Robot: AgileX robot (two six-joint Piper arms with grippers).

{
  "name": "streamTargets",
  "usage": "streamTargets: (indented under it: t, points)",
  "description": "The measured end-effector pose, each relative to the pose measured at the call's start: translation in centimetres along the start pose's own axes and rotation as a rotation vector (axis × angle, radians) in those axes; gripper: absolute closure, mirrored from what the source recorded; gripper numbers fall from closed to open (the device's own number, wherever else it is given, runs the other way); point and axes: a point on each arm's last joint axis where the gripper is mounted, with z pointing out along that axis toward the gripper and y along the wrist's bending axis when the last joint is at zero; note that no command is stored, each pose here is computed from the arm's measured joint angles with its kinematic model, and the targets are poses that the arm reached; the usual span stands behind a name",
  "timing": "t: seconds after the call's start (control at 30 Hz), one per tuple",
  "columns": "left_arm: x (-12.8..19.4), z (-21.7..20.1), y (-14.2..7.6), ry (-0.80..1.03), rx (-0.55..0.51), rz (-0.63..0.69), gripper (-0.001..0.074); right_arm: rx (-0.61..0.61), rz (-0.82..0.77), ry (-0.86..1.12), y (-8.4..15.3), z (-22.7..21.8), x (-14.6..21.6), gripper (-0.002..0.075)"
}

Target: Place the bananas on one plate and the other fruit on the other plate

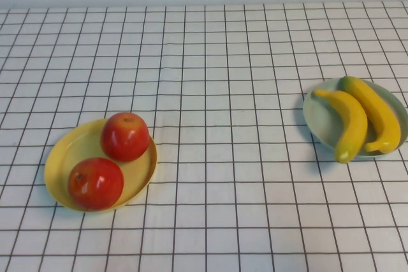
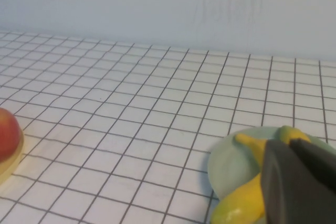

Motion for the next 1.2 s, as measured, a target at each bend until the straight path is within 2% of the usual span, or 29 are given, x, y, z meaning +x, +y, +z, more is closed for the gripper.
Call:
streamTargets:
  t: [0.17,0.37,0.67,0.8,1.0,1.2]
  points:
    - [0.0,0.0,0.0,0.0,0.0,0.0,0.0738,0.039,0.058,-0.104,-0.6,-1.2,3.2,0.074]
    - [0.0,0.0,0.0,0.0,0.0,0.0,0.0738,0.14,0.101,-0.157,-1.8,-2.2,7.4,0.074]
    - [0.0,0.0,0.0,0.0,0.0,0.0,0.0738,0.246,0.098,-0.29,-2.3,-4.7,7.3,0.074]
    - [0.0,0.0,0.0,0.0,0.0,0.0,0.0738,0.264,0.106,-0.233,-2.1,-5.1,8.2,0.074]
    - [0.0,0.0,0.0,0.0,0.0,0.0,0.0738,0.213,0.197,0.024,-1.5,-4.8,10.6,0.074]
    - [0.0,0.0,0.0,0.0,0.0,0.0,0.0738,0.242,0.115,0.1,-1.8,-4.8,11.3,0.074]
